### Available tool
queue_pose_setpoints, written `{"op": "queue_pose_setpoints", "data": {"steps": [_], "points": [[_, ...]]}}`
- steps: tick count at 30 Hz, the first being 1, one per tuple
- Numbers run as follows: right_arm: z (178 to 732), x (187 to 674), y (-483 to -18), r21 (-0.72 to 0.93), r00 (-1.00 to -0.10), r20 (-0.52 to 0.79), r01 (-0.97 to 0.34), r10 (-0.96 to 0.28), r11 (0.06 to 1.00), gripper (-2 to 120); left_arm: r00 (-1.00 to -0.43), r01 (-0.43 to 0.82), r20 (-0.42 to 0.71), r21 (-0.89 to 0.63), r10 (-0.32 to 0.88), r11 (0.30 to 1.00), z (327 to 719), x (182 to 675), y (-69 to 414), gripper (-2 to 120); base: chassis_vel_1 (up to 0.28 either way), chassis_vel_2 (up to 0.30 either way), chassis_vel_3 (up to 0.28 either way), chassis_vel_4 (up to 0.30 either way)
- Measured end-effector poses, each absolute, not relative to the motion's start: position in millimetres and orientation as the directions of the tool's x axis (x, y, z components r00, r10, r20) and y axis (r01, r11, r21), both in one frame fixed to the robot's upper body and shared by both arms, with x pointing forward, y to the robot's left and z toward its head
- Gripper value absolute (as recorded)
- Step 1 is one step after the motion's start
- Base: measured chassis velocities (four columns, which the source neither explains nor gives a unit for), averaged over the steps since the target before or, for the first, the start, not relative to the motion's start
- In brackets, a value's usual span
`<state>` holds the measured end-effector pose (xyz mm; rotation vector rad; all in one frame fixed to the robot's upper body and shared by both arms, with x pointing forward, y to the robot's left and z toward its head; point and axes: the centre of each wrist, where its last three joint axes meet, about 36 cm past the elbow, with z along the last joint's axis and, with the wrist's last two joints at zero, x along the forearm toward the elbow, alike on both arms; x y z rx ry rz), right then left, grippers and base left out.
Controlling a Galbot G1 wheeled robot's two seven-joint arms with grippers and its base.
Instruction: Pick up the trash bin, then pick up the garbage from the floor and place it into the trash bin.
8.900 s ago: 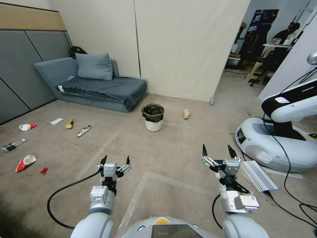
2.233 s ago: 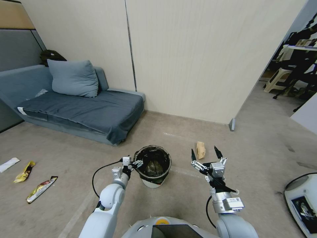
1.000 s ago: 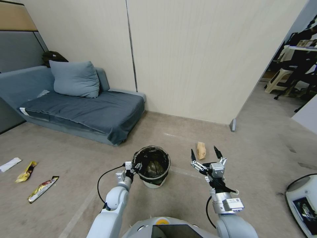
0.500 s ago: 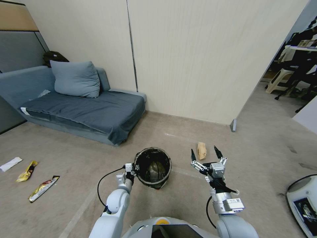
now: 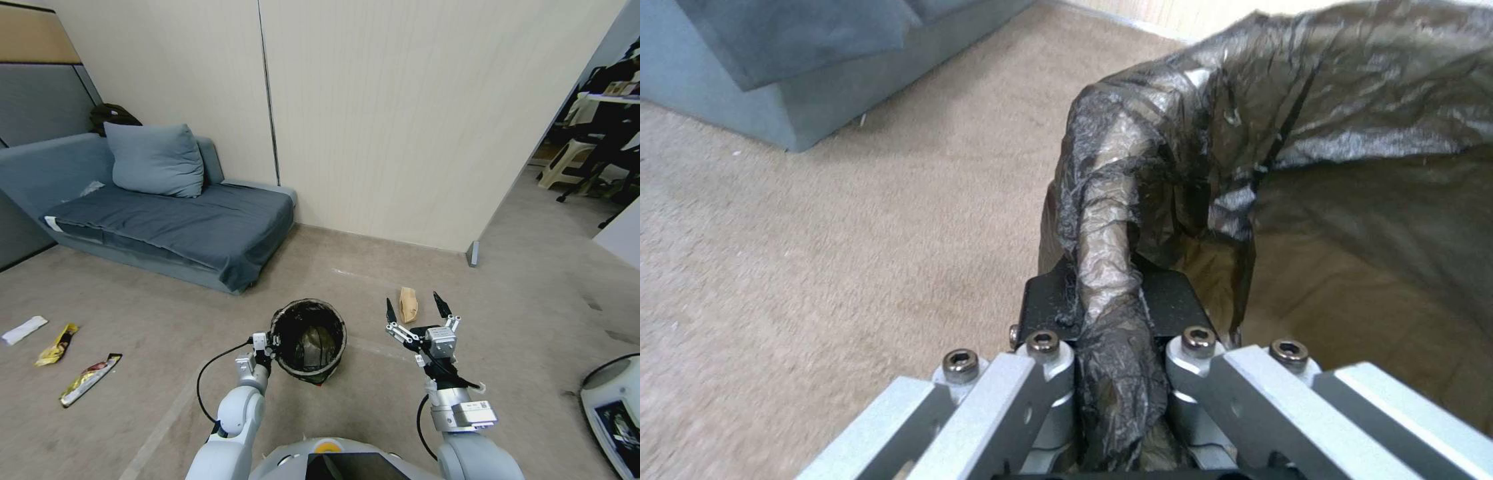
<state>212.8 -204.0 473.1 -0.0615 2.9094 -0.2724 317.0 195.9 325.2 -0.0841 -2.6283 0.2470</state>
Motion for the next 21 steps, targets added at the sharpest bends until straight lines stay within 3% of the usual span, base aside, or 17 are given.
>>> {"op": "queue_pose_setpoints", "data": {"steps": [8,21], "points": [[468,214,-204,-0.237,-0.965,-0.247,-0.027,-0.088,0.971,100,-0.911,0.019,0.403,-0.172,0.088,0.985,360,307,193,5,0.0,0.0,0.0,0.0],[464,213,-202,-0.222,-0.948,-0.294,-0.055,-0.121,0.973,100,-0.977,0.005,0.213,-0.064,0.018,0.998,462,263,193,3,0.0,0.0,0.0,0.0]]}}
